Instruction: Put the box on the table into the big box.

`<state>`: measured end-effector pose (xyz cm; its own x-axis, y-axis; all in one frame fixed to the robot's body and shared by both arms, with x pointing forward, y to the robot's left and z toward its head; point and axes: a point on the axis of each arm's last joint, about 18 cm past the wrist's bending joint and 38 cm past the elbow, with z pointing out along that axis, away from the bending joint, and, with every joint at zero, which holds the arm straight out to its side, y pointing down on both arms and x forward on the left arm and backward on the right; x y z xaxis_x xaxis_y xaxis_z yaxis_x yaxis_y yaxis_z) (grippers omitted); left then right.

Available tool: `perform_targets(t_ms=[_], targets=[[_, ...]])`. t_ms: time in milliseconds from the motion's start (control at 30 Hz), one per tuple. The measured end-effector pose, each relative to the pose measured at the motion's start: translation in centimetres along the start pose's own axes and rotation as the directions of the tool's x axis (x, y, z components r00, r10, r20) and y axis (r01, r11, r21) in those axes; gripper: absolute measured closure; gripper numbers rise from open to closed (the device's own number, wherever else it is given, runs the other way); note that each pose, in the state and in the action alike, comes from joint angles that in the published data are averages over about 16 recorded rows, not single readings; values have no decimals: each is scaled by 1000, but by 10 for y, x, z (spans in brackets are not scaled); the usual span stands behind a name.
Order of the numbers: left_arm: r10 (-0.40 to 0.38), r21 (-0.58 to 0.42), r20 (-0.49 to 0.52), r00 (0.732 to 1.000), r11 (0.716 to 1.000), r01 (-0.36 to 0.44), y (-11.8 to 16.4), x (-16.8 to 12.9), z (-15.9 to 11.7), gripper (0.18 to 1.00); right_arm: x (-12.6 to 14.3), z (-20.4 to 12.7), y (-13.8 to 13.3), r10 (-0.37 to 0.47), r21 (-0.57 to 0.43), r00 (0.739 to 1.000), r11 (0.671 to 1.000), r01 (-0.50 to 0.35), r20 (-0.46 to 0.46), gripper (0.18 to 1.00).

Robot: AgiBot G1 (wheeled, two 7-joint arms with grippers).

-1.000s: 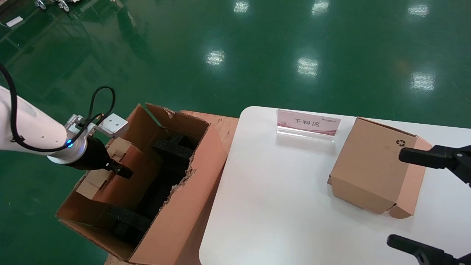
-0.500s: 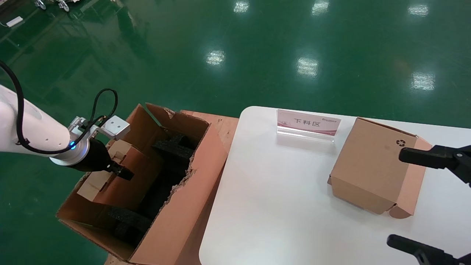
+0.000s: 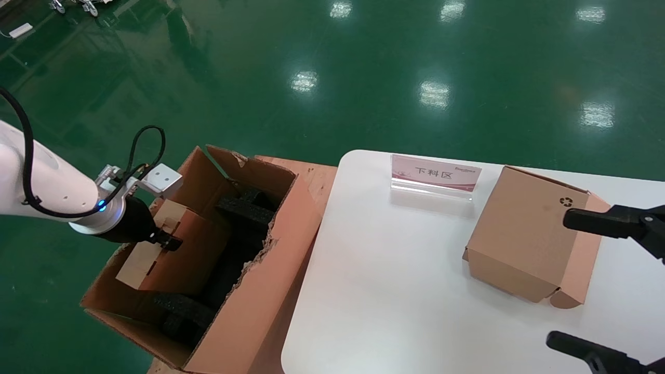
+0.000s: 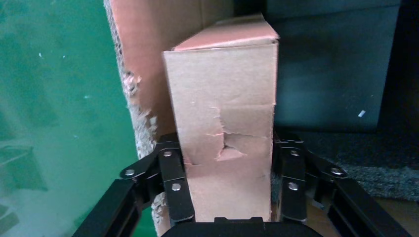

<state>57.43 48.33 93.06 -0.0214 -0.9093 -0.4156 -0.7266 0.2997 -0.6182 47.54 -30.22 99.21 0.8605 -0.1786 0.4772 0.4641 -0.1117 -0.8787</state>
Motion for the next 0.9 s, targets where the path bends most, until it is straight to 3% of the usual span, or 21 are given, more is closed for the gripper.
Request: perform_targets(t_ms=[367, 533, 900], targets=[[-1, 4, -1, 1000, 1000, 1, -1, 0, -1, 558, 0, 0, 0, 0, 0, 1000, 1000, 0, 0, 184], [1, 18, -3, 1000, 1000, -1, -6, 0, -3, 420, 0, 0, 0, 0, 0, 1000, 1000, 0, 0, 184], [28, 131, 2, 1000, 991, -29, -39, -2, -26, 254, 0, 0, 0, 0, 0, 1000, 1000, 0, 0, 184]])
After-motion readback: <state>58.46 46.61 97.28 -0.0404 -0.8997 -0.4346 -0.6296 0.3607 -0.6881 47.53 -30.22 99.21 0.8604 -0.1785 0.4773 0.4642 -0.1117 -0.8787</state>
